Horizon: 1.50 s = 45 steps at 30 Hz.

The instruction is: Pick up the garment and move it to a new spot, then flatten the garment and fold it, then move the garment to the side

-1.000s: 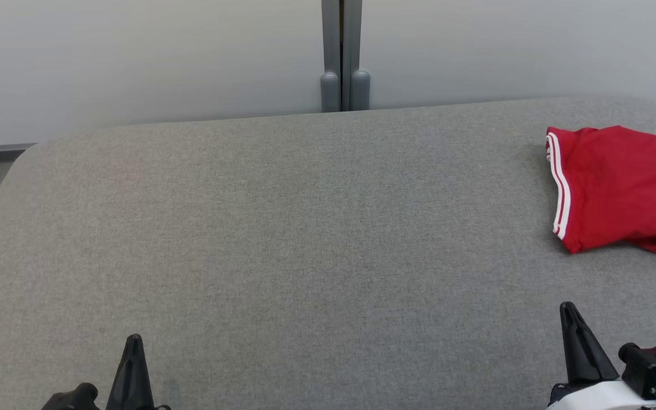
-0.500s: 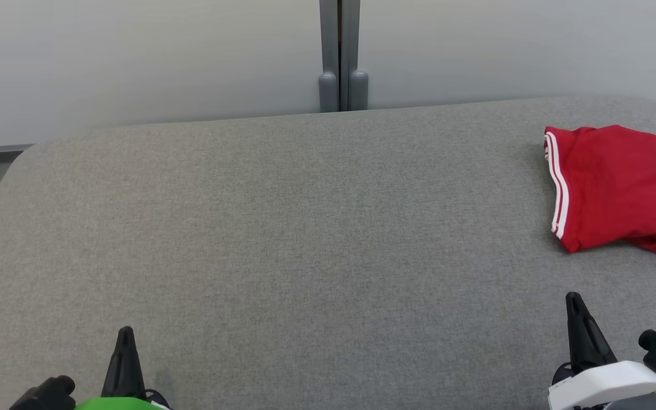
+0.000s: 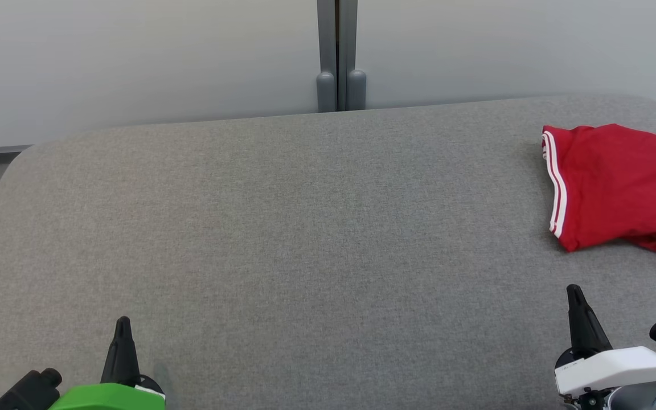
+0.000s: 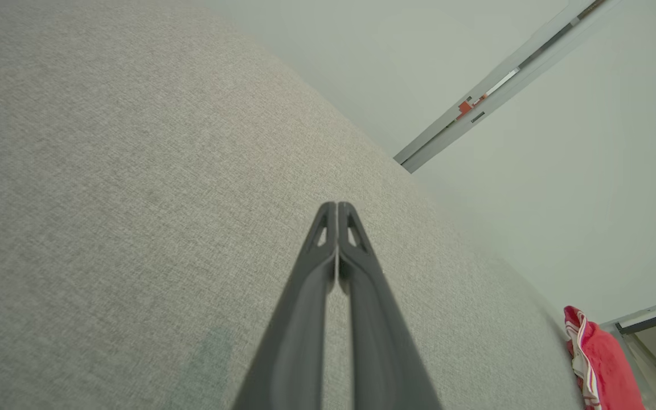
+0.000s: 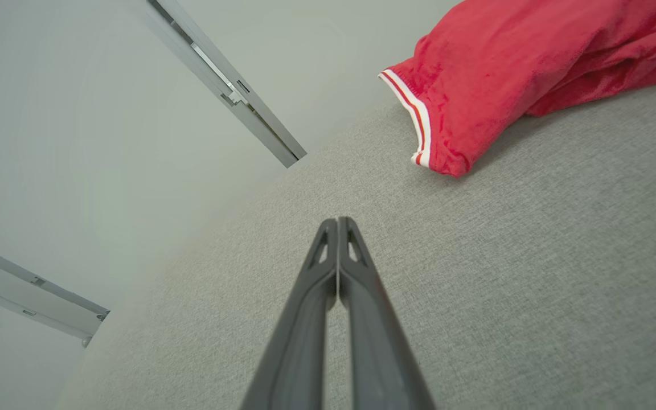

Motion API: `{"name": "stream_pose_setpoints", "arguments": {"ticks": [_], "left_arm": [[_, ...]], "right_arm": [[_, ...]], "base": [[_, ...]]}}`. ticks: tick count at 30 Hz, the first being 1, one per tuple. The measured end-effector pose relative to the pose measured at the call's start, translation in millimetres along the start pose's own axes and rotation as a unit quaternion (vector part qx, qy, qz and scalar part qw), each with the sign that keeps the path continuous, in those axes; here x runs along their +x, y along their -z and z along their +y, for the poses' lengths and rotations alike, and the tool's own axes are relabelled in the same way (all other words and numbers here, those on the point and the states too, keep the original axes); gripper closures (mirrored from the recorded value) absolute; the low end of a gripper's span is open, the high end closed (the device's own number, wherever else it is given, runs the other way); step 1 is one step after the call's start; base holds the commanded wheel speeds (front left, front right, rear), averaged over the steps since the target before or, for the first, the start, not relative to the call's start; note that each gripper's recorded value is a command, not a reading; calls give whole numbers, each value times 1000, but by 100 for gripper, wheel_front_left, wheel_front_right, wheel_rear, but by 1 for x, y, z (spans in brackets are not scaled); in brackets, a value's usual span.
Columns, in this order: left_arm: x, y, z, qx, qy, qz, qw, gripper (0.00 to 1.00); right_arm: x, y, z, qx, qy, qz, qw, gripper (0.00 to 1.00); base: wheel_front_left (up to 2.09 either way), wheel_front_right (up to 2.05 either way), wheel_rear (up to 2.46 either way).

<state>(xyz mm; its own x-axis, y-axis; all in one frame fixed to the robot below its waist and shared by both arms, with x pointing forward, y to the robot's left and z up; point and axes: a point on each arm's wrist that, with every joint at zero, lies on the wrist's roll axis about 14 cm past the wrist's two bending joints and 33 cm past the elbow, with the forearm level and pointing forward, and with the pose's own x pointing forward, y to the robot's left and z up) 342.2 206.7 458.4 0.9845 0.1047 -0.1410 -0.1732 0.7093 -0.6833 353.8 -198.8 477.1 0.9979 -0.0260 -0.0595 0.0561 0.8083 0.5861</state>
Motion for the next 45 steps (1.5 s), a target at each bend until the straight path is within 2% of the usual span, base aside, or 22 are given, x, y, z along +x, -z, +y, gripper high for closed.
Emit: {"name": "stream_pose_setpoints", "arguments": {"ticks": [19, 45], "left_arm": [[11, -6, -7, -112, 8, 6, 994, 100], [23, -13, -20, -235, 31, 14, 971, 100]], "right_arm": [[9, -5, 1, 130, 6, 1, 991, 100], [19, -10, 5, 274, 1, 2, 962, 100]], "base": [[0, 0, 0], [0, 0, 0]]}}
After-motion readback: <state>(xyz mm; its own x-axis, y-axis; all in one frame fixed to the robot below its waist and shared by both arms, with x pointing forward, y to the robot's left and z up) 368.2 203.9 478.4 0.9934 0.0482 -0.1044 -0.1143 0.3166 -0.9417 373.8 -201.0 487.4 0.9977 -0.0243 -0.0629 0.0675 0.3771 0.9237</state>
